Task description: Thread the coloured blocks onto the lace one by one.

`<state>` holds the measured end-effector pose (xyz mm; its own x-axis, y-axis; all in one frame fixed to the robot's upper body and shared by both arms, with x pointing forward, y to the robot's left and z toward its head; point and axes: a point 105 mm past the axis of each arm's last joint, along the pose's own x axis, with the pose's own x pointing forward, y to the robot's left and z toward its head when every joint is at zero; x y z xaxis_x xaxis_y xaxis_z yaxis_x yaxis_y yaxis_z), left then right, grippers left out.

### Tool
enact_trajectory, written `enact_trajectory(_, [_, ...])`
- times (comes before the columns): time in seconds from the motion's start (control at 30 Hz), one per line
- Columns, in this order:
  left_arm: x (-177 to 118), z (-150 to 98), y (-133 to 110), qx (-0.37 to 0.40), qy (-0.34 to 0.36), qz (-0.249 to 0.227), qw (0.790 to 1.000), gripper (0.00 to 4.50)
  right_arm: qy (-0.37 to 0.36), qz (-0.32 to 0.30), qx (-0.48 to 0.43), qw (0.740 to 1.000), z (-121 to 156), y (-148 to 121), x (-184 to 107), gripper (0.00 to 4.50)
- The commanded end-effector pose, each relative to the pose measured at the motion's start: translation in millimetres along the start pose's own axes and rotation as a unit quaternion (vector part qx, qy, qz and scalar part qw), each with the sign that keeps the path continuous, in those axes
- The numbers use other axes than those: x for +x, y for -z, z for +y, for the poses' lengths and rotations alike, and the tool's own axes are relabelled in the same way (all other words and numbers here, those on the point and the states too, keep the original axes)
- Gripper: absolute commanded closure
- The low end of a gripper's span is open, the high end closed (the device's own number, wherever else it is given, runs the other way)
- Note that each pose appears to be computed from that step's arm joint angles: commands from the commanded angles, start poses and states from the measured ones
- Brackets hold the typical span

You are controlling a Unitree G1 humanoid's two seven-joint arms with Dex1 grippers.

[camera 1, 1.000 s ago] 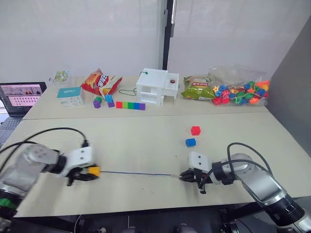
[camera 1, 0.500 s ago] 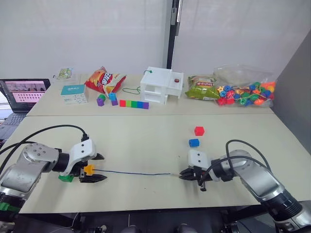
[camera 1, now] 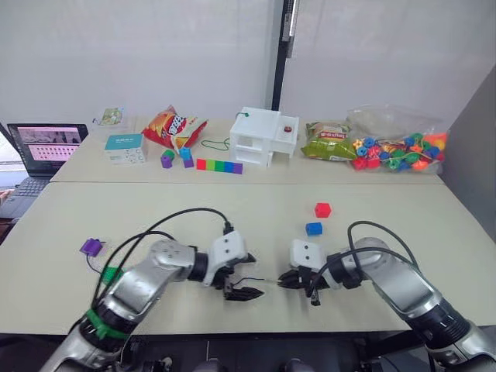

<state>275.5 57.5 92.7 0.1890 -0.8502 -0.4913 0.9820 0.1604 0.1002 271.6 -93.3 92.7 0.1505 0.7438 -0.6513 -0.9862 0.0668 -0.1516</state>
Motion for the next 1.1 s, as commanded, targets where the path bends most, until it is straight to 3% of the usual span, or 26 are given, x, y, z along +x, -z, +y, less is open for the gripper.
enact_trajectory(0.03, [7.8,4.6,-2.0,0.011,-0.003,-0.006,1.000,0.21,0.008,-0.003,-0.013,1.000,-1.3,-7.2,-2.9,4.50])
enact_trajectory(0.17, [11.7,3.1,3.1,0.008,0.011,0.000,1.000,0.21,0.009,-0.004,-0.012,1.000,-1.1,-8.0,-2.8,4.50])
enact_trajectory(0.27, [17.7,-2.7,-5.7,0.004,0.026,-0.023,0.999,1.00,0.009,-0.004,-0.011,1.000,-0.2,-8.1,-2.5,4.50])
enact_trajectory(0.6, [20.8,-0.7,-1.6,0.011,0.018,-0.013,1.000,4.35,0.010,-0.006,-0.004,1.000,-0.4,-8.6,-4.4,4.50])
enact_trajectory(0.97, [14.1,0.7,-19.4,-0.004,0.021,-0.064,0.998,4.47,-0.002,-0.002,0.004,1.000,4.2,-6.1,-3.4,4.50])
enact_trajectory(1.1, [10.0,2.3,-19.6,-0.006,0.020,-0.062,0.998,4.47,0.005,-0.005,0.006,1.000,4.2,-6.7,-2.4,4.50])
